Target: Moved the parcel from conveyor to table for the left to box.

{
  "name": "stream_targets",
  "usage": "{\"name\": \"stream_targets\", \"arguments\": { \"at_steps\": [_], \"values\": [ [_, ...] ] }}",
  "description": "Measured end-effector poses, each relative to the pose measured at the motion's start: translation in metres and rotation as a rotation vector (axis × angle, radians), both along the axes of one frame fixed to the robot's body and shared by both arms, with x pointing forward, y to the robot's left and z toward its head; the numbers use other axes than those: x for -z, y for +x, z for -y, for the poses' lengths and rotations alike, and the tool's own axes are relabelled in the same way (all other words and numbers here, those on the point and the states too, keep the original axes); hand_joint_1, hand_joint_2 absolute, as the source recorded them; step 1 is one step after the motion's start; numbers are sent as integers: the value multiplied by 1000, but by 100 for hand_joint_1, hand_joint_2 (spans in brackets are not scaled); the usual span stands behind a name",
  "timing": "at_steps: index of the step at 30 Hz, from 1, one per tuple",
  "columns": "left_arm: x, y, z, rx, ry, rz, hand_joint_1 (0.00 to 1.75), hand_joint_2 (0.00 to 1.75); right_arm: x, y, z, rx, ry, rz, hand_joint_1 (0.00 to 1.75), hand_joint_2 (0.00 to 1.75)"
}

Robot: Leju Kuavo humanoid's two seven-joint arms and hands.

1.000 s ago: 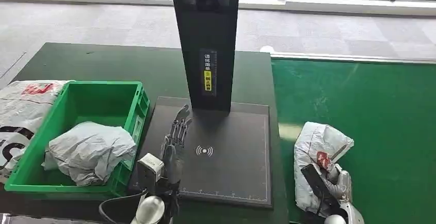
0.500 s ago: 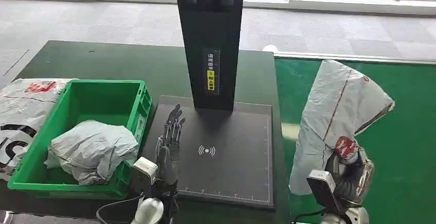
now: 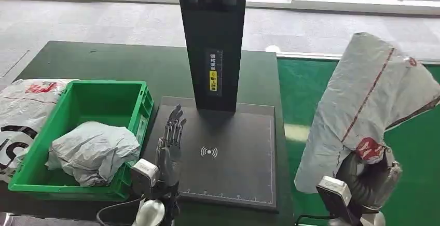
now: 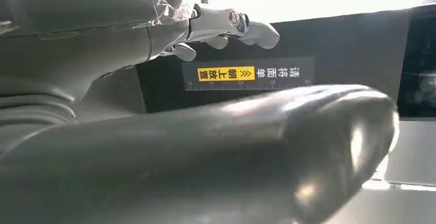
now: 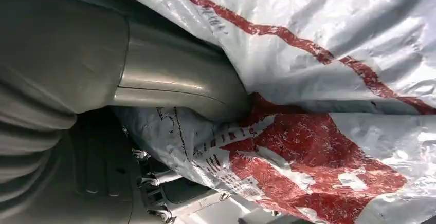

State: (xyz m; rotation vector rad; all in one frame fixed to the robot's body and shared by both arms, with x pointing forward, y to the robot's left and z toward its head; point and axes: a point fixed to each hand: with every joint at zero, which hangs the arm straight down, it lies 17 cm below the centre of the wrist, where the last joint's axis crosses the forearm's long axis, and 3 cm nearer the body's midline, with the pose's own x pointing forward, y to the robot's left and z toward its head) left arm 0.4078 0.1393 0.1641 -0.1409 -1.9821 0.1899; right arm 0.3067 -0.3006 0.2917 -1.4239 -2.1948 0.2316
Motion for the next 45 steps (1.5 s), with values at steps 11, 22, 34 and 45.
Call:
{"name": "stream_targets", "arguments": {
  "at_steps": [11, 22, 34, 45],
  "values": [
    [-4, 6, 7, 12, 1, 2, 0, 0, 89, 72, -92, -312, 224, -315, 175, 175],
    [10, 14, 11, -12, 25, -68, 0, 0, 191, 83, -209, -579, 192, -655, 175, 175],
    [10, 23, 19, 7, 44, -70, 0, 0, 211, 79, -241, -652, 166, -722, 0, 175],
    [4, 28, 24, 7, 69, -50, 0, 0, 188, 71, -231, -618, 162, -647, 0, 175]
  ]
}}
